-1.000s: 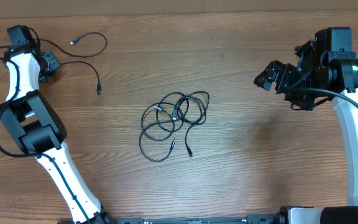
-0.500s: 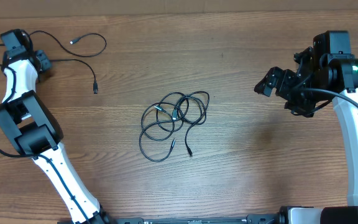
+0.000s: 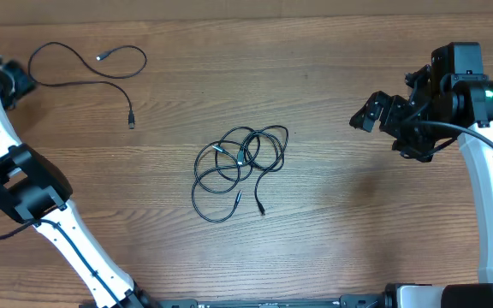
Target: Untangle cables
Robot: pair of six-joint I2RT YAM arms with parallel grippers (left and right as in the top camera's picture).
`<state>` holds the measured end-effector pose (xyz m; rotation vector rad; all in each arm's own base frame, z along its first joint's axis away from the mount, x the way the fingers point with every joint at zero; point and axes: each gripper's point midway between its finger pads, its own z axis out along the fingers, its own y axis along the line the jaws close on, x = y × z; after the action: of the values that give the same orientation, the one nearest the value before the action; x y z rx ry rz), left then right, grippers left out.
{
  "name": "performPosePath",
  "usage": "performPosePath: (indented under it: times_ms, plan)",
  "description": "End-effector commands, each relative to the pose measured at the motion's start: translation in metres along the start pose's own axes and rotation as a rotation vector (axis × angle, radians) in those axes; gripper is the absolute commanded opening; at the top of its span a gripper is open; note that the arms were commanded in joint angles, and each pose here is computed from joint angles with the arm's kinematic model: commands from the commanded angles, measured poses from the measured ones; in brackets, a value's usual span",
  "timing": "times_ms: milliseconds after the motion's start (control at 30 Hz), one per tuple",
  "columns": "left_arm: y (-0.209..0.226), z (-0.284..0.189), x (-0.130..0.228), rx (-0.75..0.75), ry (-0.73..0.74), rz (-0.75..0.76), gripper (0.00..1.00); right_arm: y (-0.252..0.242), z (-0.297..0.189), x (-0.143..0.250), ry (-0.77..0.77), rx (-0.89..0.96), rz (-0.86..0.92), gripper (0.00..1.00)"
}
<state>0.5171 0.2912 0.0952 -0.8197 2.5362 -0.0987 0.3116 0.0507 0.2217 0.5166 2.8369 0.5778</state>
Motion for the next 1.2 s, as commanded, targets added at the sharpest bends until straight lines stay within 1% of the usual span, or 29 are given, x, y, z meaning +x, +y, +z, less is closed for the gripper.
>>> performPosePath:
  times_ms: [0,33,67,100,200,233,267,433,567,600,700,800,967,1033,1067,1133,1167]
  plan:
    - [-0.150,-0.082,0.027,0.667,0.090,0.138,0.70,0.001,0.002,-0.005,-0.015,-0.001,-0.011,1.00]
    - [-0.166,-0.090,0.045,0.740,0.139,0.180,0.70,0.001,0.002,-0.005,-0.018,-0.002,-0.013,1.00]
    - [-0.178,-0.094,0.064,0.770,0.197,0.217,0.70,0.002,0.002,-0.006,-0.021,-0.003,-0.014,1.00]
    - [-0.186,-0.095,0.083,0.770,0.257,0.252,0.70,0.002,0.002,-0.007,-0.025,-0.004,-0.016,1.00]
    - [-0.207,-0.097,0.139,0.729,0.416,0.428,0.68,0.000,0.002,-0.011,-0.044,0.009,-0.020,1.00]
    - [-0.214,-0.094,0.150,0.705,0.444,0.471,0.66,-0.001,0.002,-0.013,-0.051,0.017,-0.021,1.00]
    - [-0.220,-0.089,0.161,0.646,0.481,0.482,0.68,-0.002,0.002,-0.014,-0.057,0.024,-0.022,1.00]
    - [-0.260,-0.080,0.208,0.486,0.571,0.602,0.70,-0.004,0.002,-0.014,-0.058,0.031,-0.031,1.00]
    - [-0.277,-0.077,0.236,0.289,0.593,0.643,0.69,-0.006,0.002,-0.010,-0.040,0.043,-0.041,1.00]
    - [-0.281,-0.079,0.242,0.269,0.595,0.651,0.69,-0.007,0.002,-0.009,-0.036,0.045,-0.044,1.00]
    - [-0.293,-0.101,0.266,0.272,0.626,0.689,0.68,-0.009,0.002,-0.006,-0.027,0.055,-0.062,1.00]
    - [-0.287,-0.128,0.292,0.259,0.673,0.719,0.68,-0.011,0.002,-0.006,-0.026,0.068,-0.060,1.00]
    - [-0.257,-0.165,0.328,0.221,0.751,0.723,0.68,-0.009,0.002,-0.012,-0.048,0.059,-0.067,1.00]
    - [-0.245,-0.167,0.337,0.183,0.749,0.745,0.69,-0.007,0.002,-0.015,-0.063,0.053,-0.071,1.00]
    - [-0.239,-0.163,0.340,0.150,0.745,0.747,0.72,-0.006,0.001,-0.017,-0.071,0.050,-0.073,1.00]
    - [-0.227,-0.151,0.342,0.060,0.730,0.710,0.75,-0.005,0.002,-0.019,-0.077,0.044,-0.074,1.00]
    - [-0.223,-0.143,0.344,0.037,0.725,0.696,0.75,-0.004,0.001,-0.018,-0.075,0.040,-0.074,1.00]
